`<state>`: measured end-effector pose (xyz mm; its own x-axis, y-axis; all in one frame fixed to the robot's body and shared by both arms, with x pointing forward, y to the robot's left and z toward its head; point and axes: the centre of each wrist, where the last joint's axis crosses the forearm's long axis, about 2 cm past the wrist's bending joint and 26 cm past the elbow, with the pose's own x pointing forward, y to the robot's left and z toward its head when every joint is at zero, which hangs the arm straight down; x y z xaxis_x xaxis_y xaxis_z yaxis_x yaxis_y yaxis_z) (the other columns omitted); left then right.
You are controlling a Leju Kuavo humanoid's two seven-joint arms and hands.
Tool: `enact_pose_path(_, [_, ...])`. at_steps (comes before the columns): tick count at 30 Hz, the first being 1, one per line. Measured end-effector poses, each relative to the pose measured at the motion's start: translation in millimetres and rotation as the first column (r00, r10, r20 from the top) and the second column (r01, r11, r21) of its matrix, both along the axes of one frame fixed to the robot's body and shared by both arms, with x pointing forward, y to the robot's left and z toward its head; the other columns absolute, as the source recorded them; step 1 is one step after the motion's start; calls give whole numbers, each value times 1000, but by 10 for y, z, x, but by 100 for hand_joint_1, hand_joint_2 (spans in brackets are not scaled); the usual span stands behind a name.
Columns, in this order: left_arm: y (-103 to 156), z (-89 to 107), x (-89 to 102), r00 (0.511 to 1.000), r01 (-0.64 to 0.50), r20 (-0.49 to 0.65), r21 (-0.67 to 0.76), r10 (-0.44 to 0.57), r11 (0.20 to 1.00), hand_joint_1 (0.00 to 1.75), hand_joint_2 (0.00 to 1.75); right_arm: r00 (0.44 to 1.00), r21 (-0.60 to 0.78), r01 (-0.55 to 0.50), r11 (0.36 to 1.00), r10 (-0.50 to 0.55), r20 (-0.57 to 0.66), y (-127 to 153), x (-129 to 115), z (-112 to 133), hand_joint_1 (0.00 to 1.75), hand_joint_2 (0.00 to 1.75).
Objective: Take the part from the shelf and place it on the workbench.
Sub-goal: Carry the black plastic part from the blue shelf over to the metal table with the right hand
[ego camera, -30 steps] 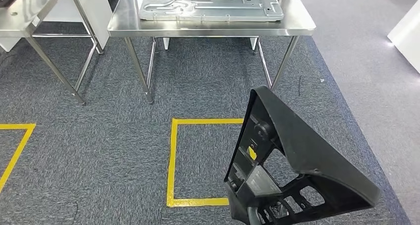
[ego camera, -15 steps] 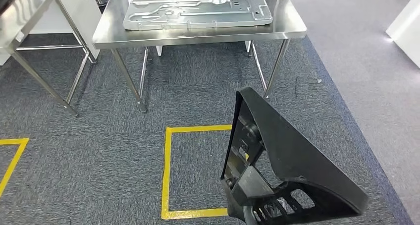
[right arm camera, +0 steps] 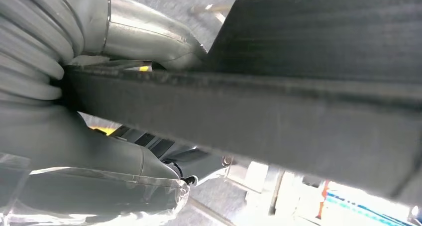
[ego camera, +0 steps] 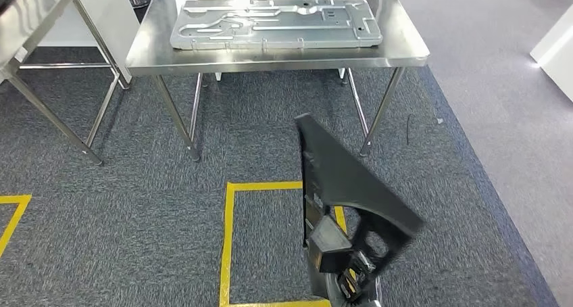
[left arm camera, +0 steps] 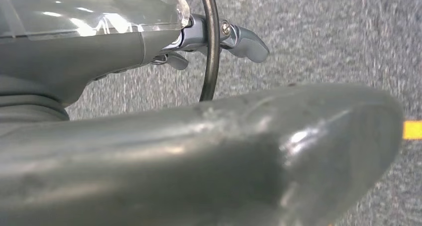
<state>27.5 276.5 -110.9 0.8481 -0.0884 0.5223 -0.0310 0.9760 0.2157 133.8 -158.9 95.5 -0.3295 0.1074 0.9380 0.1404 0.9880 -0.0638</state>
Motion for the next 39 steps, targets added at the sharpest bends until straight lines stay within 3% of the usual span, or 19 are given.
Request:
enact_pose_path(8, [0,3,36,1000,-3,-2,5,3,1000,0,0,997,-11,-24,1000,24,-73,47,21,-118,175,175])
enact_pose_path(39, [15,3,57,1000,2,-25,10,-2,1000,0,0,985,-100,-49,994,32,-167,51,23,-307,175,175])
